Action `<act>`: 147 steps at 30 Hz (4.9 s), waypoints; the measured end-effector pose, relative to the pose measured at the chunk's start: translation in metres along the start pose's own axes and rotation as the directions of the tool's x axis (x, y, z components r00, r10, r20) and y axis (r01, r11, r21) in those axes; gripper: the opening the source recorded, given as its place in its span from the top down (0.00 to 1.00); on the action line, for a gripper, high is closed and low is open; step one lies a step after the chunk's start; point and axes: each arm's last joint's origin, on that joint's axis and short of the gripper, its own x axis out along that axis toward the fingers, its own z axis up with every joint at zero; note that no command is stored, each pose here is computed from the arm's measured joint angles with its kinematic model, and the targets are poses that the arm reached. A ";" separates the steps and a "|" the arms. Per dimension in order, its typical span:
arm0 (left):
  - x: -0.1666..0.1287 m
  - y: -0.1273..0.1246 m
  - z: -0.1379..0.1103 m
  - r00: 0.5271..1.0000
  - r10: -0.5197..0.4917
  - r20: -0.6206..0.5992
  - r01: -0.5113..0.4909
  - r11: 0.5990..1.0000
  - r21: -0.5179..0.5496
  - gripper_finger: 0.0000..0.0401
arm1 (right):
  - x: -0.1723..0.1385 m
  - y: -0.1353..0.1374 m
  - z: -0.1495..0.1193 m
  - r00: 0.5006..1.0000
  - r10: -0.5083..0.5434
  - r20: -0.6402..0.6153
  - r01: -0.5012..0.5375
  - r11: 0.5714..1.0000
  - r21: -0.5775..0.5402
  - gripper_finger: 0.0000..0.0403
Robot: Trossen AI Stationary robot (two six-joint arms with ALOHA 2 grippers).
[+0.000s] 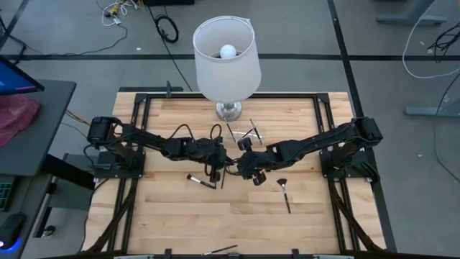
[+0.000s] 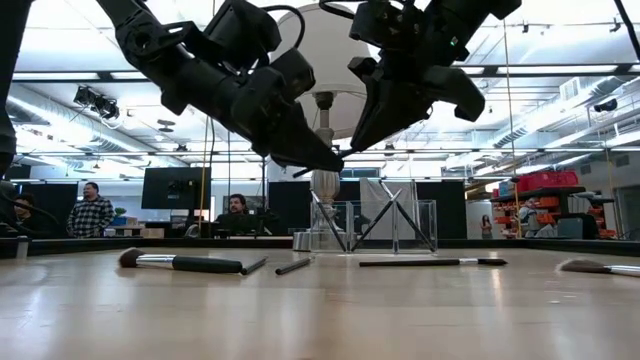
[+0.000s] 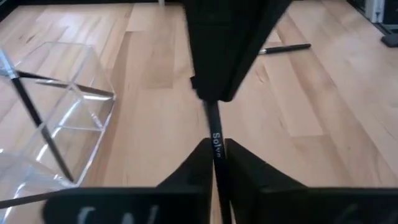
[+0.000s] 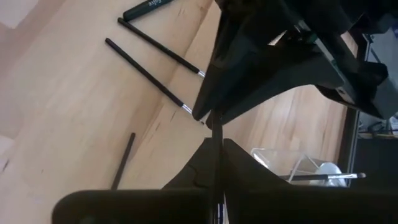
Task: Put items in baskets/containers
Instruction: Put the black eyeshadow brush into the transparent organizer
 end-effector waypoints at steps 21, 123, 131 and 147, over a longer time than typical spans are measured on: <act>-0.002 0.031 0.000 0.981 0.193 0.001 -0.193 0.980 -0.043 0.96 | -0.033 0.012 0.019 0.932 -0.360 -0.032 0.354 0.890 0.289 0.67; -0.025 0.063 0.014 0.966 0.255 0.046 -0.257 0.965 0.050 0.64 | -0.024 -0.010 -0.144 0.794 -0.587 0.154 0.210 0.504 0.838 0.95; -0.024 0.062 0.008 0.968 0.249 -0.014 -0.249 0.968 0.043 0.66 | -0.046 -0.007 -0.154 0.824 -0.555 0.117 0.181 0.453 0.873 0.96; -0.023 0.057 0.006 0.997 0.070 -0.027 -0.071 0.996 -0.049 0.66 | -0.021 -0.013 -0.173 0.904 -0.420 0.081 0.121 0.432 0.894 0.91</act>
